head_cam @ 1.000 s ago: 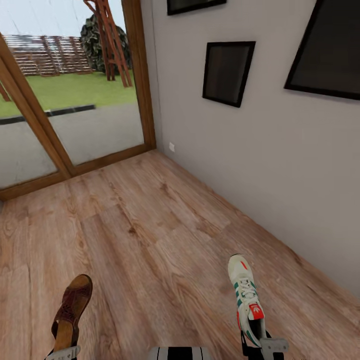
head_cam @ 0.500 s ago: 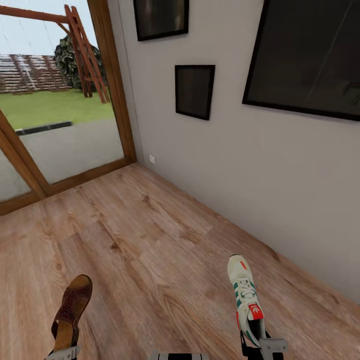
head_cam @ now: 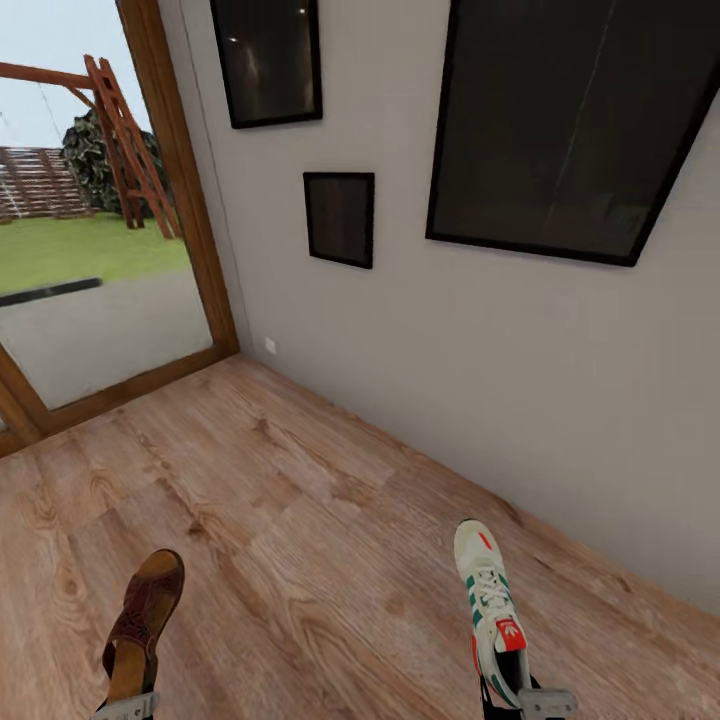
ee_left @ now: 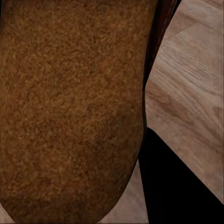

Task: Pick up the two gym shoes and the two sandals from the corridor floor and place them onto the hallstand (shoe rack) in the corridor, making sure they are on the rack and not on the floor. Arrange them so the two gym shoes are next to each other and the two sandals are next to each other.

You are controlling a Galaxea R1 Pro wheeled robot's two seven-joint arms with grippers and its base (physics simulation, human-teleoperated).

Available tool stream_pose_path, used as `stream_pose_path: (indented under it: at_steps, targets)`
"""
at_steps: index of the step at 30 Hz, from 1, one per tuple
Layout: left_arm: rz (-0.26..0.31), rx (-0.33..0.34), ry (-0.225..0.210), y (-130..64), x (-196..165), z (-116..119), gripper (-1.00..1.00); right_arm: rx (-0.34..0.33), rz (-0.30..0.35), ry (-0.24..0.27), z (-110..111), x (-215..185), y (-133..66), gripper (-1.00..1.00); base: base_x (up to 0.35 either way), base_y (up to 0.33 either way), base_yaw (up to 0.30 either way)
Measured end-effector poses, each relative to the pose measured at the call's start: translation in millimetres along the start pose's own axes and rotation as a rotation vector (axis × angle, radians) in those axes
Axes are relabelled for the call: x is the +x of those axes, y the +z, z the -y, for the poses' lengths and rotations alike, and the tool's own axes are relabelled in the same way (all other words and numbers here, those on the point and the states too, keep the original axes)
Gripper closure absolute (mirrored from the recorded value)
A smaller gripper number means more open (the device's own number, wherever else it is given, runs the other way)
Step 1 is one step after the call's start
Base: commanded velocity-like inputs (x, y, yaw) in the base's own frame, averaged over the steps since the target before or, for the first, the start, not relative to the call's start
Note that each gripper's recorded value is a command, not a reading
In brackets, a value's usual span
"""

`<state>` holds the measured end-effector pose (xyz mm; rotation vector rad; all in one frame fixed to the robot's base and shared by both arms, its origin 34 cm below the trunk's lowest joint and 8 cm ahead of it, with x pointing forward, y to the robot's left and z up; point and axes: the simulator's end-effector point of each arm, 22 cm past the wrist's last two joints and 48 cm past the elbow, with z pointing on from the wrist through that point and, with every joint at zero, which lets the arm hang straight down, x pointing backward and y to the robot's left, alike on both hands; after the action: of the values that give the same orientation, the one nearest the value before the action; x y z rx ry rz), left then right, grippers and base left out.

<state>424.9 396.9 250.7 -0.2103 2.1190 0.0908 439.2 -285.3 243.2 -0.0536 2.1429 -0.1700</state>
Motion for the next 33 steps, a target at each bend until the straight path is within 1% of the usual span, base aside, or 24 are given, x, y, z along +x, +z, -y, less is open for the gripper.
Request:
stream_pose_path:
  at_steps: [11,19,27,33]
  targets:
    - [0.057,0.006,-0.009,0.6,-25.4,3.0,1.00,0.004,0.049,0.007,1.9,-22.8,-0.7,1.00,0.000,0.000,-0.236]
    - [0.091,0.010,-0.014,0.1,-40.9,4.7,1.00,0.009,0.084,0.012,3.4,-39.2,-1.2,1.00,0.000,0.000,-0.059]
    - [0.123,0.014,-0.019,-0.8,-55.6,6.2,1.00,0.013,0.115,0.016,5.4,-53.9,-2.3,1.00,0.000,0.000,-0.236]
    - [0.122,0.018,-0.019,-1.6,-57.2,8.3,1.00,0.015,0.115,0.017,6.6,-55.9,-3.0,1.00,0.000,0.000,-0.267]
